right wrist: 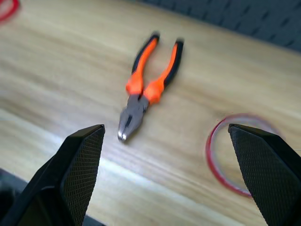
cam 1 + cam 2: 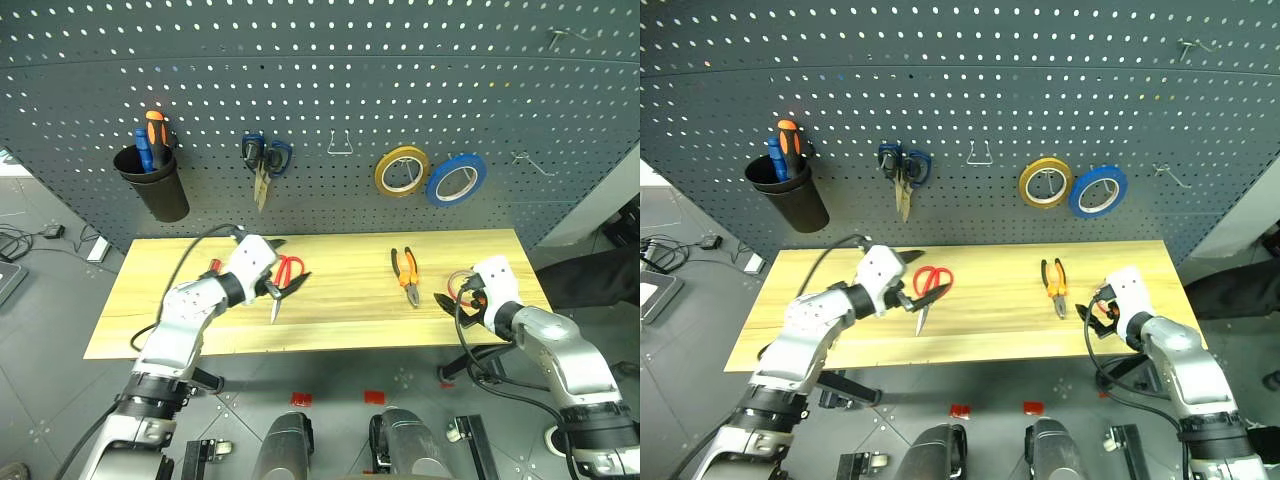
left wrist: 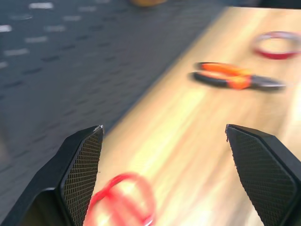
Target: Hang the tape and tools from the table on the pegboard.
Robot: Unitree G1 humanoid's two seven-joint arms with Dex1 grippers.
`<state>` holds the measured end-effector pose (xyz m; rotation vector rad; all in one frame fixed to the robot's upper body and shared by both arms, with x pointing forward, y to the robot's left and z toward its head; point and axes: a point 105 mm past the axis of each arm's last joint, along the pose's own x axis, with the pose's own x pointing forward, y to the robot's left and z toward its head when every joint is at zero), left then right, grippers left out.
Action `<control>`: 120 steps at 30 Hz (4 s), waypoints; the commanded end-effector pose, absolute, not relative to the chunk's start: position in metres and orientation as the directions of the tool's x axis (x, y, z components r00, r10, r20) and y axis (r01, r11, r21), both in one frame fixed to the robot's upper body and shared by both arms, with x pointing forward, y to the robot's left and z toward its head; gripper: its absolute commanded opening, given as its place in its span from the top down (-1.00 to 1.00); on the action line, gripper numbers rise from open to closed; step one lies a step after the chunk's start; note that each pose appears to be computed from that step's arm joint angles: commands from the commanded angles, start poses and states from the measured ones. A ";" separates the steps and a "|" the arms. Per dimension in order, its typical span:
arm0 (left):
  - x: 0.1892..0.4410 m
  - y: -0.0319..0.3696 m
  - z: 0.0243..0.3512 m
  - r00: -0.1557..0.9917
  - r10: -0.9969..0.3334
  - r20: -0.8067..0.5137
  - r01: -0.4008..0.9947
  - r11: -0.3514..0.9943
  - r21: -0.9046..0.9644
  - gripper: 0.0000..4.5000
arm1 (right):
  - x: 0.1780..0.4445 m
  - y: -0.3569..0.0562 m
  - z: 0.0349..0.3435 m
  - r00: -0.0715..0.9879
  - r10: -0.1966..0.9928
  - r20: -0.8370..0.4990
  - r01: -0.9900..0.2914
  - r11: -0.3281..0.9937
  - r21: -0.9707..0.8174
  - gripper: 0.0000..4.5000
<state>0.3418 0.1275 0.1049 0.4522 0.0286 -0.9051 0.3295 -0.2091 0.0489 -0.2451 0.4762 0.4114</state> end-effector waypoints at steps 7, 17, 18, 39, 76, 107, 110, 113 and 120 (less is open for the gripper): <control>0.335 0.086 0.106 0.458 -0.858 -0.233 0.862 0.365 0.351 -0.95 | 0.368 -0.244 0.032 0.756 0.232 -0.612 -0.442 0.871 -0.215 -1.00; 0.327 0.062 0.110 0.392 -0.895 -0.211 0.884 0.302 0.358 -0.96 | 0.383 -0.255 0.023 0.631 0.238 -0.738 -0.541 0.817 -0.200 -0.46; 0.327 0.060 0.112 0.387 -0.898 -0.209 0.885 0.299 0.357 -0.96 | 0.383 -0.254 0.023 0.620 0.242 -0.746 -0.555 0.808 -0.198 -0.31; 0.339 0.003 0.193 0.390 -0.915 0.103 0.843 0.400 0.359 -0.96 | 0.330 -0.207 0.176 0.977 0.200 0.070 -0.084 0.671 -0.737 0.99; 0.358 -0.024 0.219 0.431 -0.886 0.170 0.834 0.463 0.299 -0.96 | 0.408 -0.256 0.250 0.966 0.137 0.220 -0.112 0.986 -0.124 0.23; 0.377 0.133 0.120 0.503 -0.766 -0.400 0.855 0.374 0.359 -0.96 | 0.364 -0.129 0.079 0.863 0.182 -0.471 -0.197 0.980 0.018 -0.98; 0.379 0.132 0.122 0.502 -0.769 -0.396 0.855 0.371 0.363 -0.96 | 0.380 -0.124 0.070 0.848 0.186 -0.495 -0.213 0.977 0.003 -0.98; 0.378 0.127 0.122 0.499 -0.773 -0.390 0.855 0.367 0.367 -0.96 | 0.398 -0.119 0.065 0.844 0.183 -0.505 -0.214 0.977 -0.004 -0.98; 0.373 0.123 0.121 0.492 -0.783 -0.380 0.860 0.368 0.355 -0.96 | 0.426 -0.115 0.063 0.838 0.175 -0.517 -0.230 0.972 -0.043 -0.98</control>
